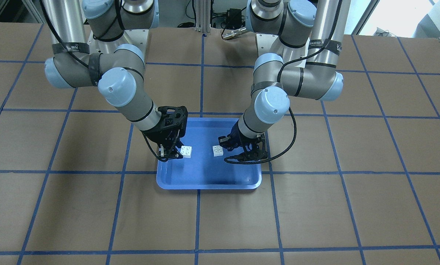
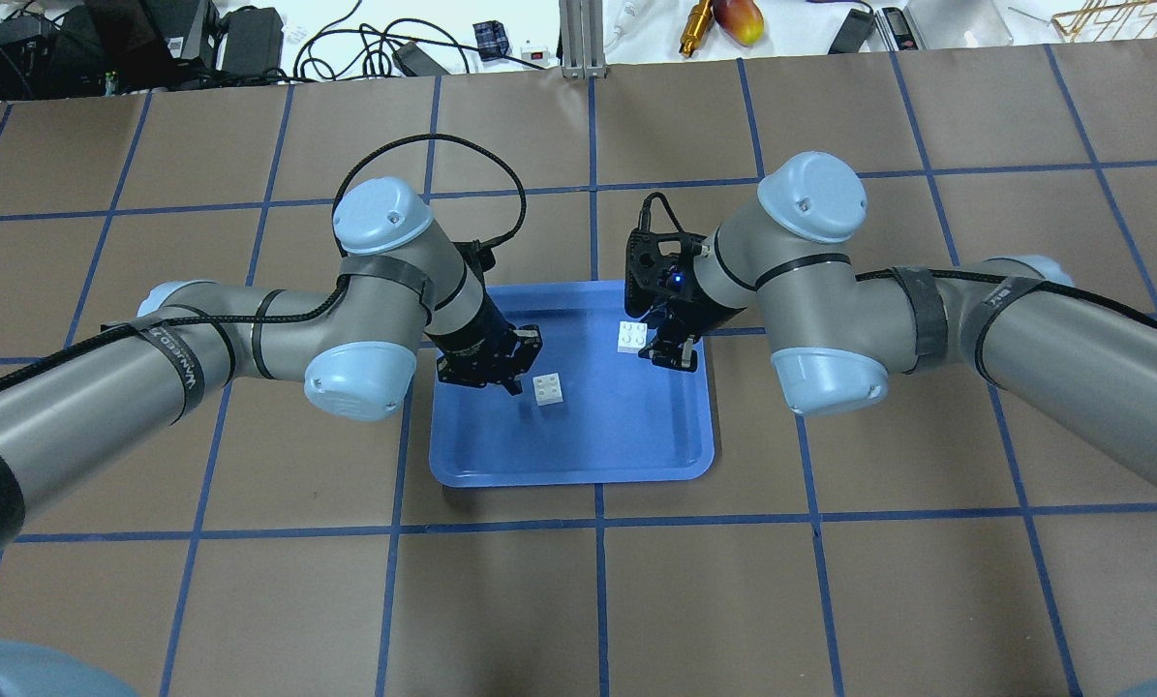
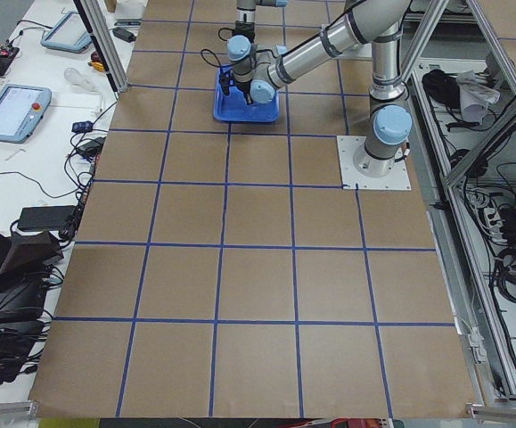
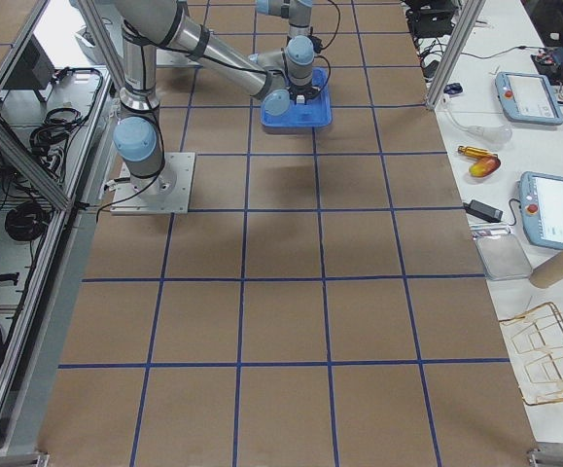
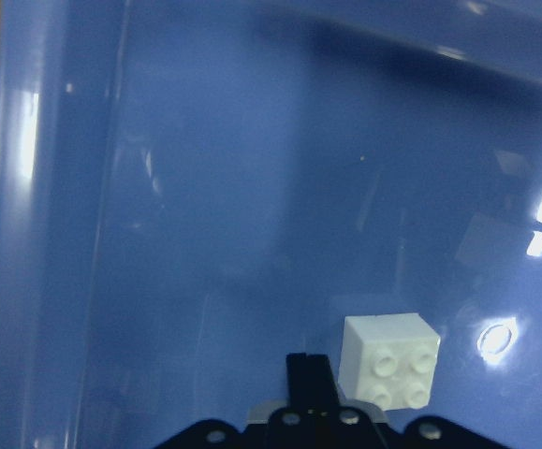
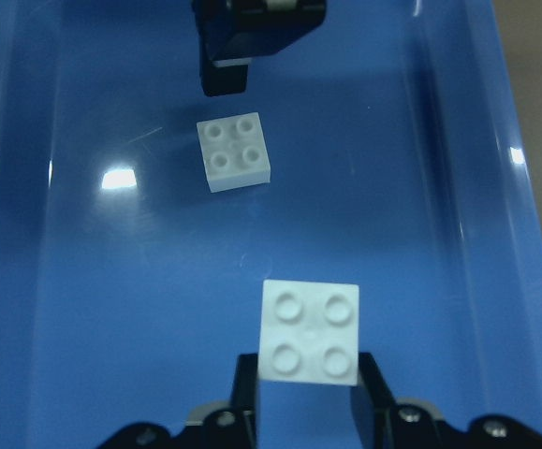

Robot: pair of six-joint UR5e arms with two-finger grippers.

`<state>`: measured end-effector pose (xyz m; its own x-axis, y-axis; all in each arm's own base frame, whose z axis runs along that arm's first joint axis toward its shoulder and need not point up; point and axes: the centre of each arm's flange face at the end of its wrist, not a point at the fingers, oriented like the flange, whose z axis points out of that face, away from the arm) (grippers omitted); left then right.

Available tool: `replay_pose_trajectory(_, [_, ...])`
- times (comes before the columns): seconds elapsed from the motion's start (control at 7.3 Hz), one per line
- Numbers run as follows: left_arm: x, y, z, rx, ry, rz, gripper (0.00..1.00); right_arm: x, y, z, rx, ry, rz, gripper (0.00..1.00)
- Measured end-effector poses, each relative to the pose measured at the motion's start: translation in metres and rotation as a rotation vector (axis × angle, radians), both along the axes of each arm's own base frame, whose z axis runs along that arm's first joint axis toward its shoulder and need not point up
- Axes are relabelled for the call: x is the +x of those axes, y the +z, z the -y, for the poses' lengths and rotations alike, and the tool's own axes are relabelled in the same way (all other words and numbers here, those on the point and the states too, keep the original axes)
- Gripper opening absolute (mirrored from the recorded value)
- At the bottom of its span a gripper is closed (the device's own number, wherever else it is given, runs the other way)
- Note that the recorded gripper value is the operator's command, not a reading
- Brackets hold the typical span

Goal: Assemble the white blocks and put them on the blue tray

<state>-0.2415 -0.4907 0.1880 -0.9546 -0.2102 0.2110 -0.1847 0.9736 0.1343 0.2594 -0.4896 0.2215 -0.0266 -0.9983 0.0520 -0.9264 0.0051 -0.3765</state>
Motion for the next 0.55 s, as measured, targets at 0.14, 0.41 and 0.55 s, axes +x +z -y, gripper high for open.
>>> replay_pose_trajectory(0.14, [-0.002,0.000,-0.001,-0.010,-0.010,-0.002,0.00,0.006,-0.005,-0.003,0.009,0.013,-0.002,0.00])
replay_pose_trajectory(0.41, [-0.005,-0.002,-0.002,-0.012,-0.019,-0.003,0.00,0.012,-0.019,-0.004,0.034,0.027,0.002,0.00])
replay_pose_trajectory(0.55, [-0.006,-0.003,-0.002,-0.010,-0.018,-0.002,0.00,0.014,-0.026,-0.004,0.047,0.031,0.015,0.00])
